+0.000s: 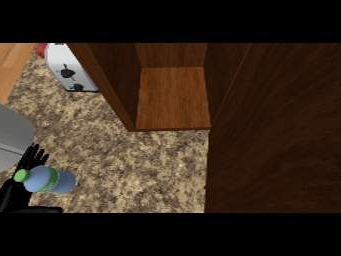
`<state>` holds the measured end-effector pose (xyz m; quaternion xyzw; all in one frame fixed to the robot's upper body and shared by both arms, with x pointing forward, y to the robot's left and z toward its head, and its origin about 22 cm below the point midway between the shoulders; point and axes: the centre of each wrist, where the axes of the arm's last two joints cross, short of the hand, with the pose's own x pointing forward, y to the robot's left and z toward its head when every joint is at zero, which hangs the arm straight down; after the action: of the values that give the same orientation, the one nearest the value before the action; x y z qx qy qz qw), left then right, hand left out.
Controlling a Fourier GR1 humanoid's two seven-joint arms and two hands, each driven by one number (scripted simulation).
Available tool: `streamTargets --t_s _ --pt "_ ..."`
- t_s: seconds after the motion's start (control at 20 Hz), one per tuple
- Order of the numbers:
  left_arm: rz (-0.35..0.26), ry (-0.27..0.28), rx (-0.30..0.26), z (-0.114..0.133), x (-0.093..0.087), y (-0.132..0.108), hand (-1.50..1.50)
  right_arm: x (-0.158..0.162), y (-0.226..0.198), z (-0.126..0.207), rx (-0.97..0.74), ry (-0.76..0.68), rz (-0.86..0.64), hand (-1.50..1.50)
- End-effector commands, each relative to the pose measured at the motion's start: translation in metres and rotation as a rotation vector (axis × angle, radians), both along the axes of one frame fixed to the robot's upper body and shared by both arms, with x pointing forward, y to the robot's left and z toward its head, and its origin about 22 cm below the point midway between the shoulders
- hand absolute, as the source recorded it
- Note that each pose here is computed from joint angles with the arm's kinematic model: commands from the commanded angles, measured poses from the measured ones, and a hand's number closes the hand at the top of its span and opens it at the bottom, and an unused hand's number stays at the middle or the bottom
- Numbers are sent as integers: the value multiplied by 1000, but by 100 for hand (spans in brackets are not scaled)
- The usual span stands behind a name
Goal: Pick up the bottled water, place it into the cabinet and close the cabinet
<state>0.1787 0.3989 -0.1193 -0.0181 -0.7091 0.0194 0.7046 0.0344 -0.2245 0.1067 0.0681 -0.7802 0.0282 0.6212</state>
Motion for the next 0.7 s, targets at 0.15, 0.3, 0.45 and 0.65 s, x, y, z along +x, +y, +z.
streamTargets --t_s 0.15,0.3,0.45,0.65 --pt "-81 -13 -126 -20 8 -9 -150 -12 0 35 6 -51 -2 -150" --pt "-85 -18 -174 -29 7 -19 -150 -11 3 39 11 -41 11 -150" --pt "-40 -51 -170 -30 5 -18 150 -12 4 33 13 -39 -31 -150" --pt "-35 -49 -241 -41 20 -50 150 -10 -5 14 -2 -34 17 -150"
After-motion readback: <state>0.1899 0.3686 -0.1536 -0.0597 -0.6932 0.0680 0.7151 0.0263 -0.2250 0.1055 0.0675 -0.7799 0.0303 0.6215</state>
